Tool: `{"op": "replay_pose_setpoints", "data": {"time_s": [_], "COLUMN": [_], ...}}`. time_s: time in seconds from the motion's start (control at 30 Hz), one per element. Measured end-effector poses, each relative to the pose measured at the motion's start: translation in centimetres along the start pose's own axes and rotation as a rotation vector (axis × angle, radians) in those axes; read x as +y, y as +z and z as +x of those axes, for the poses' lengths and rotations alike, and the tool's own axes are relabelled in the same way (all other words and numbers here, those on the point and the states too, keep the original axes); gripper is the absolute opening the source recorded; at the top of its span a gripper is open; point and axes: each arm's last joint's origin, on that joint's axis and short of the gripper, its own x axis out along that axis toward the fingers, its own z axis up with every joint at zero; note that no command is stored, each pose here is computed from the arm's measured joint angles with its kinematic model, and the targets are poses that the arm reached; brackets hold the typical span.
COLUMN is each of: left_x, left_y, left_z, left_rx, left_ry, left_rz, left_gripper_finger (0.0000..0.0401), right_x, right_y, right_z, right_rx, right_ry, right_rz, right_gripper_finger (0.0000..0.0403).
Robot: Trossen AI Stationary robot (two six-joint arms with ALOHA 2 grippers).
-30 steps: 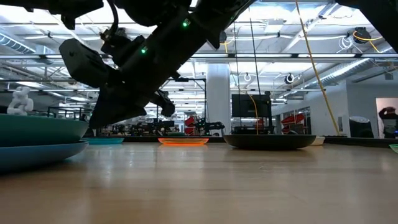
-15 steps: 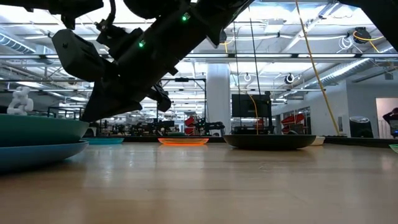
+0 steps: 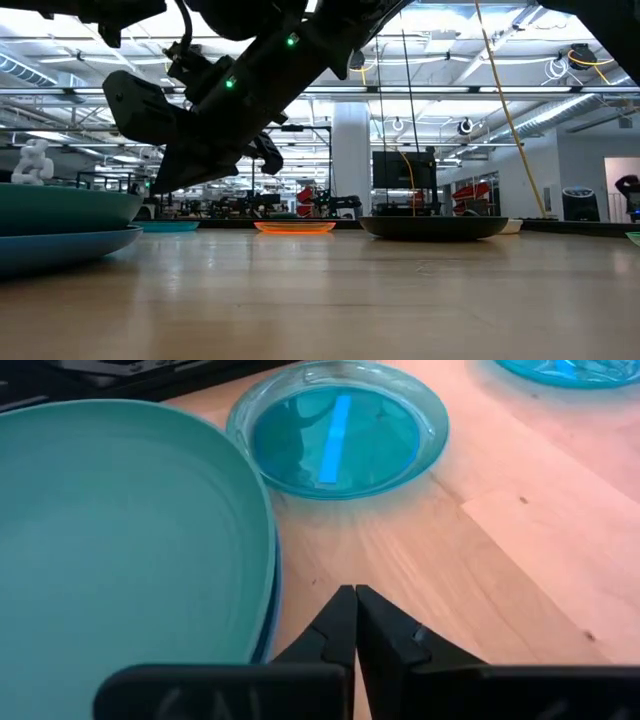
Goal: Stack plastic plates
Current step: Stack the green plate on top of the blue plate
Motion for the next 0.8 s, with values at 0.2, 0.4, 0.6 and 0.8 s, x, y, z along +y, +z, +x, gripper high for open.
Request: {"op": "replay_pose_setpoints", "data": {"time_s": [0.2,0.4,0.6,0.8], "left_x": [0.0,0.0,0.0,0.0], "left_y": [0.0,0.0,0.0,0.0], "left_z": [0.0,0.0,0.0,0.0], "left_rx": [0.0,0.0,0.0,-0.001], "left_ry": [0.0,0.0,0.0,0.0], "left_rz": [0.0,0.0,0.0,0.0], "left_gripper_finger": [0.0088,0.0088,0.0088,0.0088], "right_x": [0.2,0.1,0.2,0.6], "right_y": [-0.1,-0.2,-1.5,-2.0], "right_z": [-0.1,0.1,1.4,2.2], "right_rx": [0.013,0.014,0.013,-0.022], "right_ry": [0.024,0.022,0.021,0.074], "right_rz": [0.003,0.002,0.003,0.019], "right_gripper_finger": [0.0002,0.0002,0.0002,0.0002]}}
